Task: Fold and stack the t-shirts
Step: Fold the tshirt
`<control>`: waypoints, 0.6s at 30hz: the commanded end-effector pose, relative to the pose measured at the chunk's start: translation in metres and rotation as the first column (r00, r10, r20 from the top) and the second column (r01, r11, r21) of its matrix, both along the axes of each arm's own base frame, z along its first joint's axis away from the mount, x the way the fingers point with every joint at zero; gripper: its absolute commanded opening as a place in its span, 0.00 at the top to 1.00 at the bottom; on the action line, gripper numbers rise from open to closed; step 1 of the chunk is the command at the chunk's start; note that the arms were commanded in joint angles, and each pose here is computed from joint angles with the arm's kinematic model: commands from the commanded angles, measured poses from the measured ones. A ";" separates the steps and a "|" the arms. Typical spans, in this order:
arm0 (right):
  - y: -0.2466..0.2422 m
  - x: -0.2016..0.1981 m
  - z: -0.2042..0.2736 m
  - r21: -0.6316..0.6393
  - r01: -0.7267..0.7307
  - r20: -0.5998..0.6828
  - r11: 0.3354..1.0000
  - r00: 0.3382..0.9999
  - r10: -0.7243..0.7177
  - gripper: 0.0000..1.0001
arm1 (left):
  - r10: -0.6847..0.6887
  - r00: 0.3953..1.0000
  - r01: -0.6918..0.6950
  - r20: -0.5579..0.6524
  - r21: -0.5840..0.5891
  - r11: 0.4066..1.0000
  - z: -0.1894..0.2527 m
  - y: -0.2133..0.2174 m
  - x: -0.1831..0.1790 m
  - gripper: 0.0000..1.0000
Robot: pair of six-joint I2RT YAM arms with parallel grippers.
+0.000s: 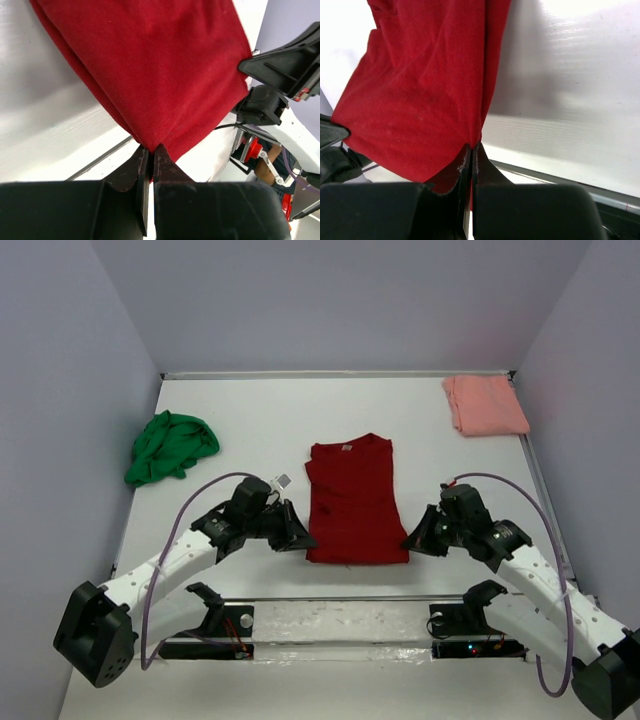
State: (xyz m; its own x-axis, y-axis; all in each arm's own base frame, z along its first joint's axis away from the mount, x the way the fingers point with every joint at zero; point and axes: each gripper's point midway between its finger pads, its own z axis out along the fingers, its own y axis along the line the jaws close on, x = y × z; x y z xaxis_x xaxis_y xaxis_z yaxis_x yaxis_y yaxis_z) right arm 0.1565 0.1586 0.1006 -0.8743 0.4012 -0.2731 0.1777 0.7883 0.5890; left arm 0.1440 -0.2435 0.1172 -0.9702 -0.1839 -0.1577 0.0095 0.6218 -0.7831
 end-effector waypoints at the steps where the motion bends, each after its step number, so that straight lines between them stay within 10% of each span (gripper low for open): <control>1: -0.009 0.010 0.025 -0.054 0.041 0.049 0.998 0.998 -0.038 1.00 | -0.012 1.000 0.012 0.004 -0.001 1.000 0.014 -0.005 0.004 1.00; 18: 0.019 0.128 0.063 -0.301 -0.046 0.182 0.952 0.978 0.105 1.00 | -0.074 0.995 0.067 0.071 0.098 0.993 0.042 -0.030 0.098 1.00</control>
